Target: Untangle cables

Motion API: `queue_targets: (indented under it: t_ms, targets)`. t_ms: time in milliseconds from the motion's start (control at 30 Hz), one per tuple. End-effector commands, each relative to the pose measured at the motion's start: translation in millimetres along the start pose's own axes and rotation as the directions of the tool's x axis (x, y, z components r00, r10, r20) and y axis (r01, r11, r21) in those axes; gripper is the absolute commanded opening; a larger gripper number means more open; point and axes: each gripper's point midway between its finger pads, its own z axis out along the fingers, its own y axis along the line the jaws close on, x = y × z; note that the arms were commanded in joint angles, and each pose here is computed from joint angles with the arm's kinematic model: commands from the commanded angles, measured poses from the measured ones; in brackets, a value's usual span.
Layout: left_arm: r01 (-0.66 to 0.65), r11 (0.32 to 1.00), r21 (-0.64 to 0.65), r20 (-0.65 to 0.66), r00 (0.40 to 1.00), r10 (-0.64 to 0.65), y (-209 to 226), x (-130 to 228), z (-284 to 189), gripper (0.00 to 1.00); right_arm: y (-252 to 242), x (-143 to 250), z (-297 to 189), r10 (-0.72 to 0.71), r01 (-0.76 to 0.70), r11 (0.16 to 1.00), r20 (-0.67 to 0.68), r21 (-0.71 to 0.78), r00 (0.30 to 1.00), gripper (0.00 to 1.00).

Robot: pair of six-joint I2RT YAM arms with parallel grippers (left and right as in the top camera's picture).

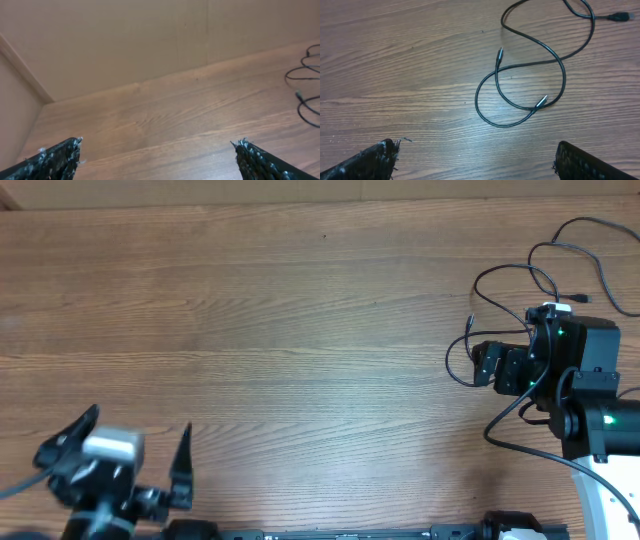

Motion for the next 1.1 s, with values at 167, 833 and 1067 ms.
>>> queue_targets:
  t_ms: [167,833,1067]
  targets:
    - [0.112,0.993,0.034,-0.208,0.973,-0.103,-15.6,76.6,72.7,1.0,4.1,0.1,-0.8,0.003,-0.003,1.0,0.006,-0.026,1.0,1.0]
    - [0.343,0.936,0.081,-0.401,0.871,-0.284,-51.3,167.9,123.6,1.0,4.2,0.1,-0.8,0.003,-0.003,1.0,0.006,-0.027,1.0,1.0]
    - [0.346,0.935,0.072,-0.443,0.851,-0.281,-52.8,178.3,118.9,1.0,4.2,0.1,-0.8,0.003,-0.003,1.0,0.006,-0.027,1.0,1.0]
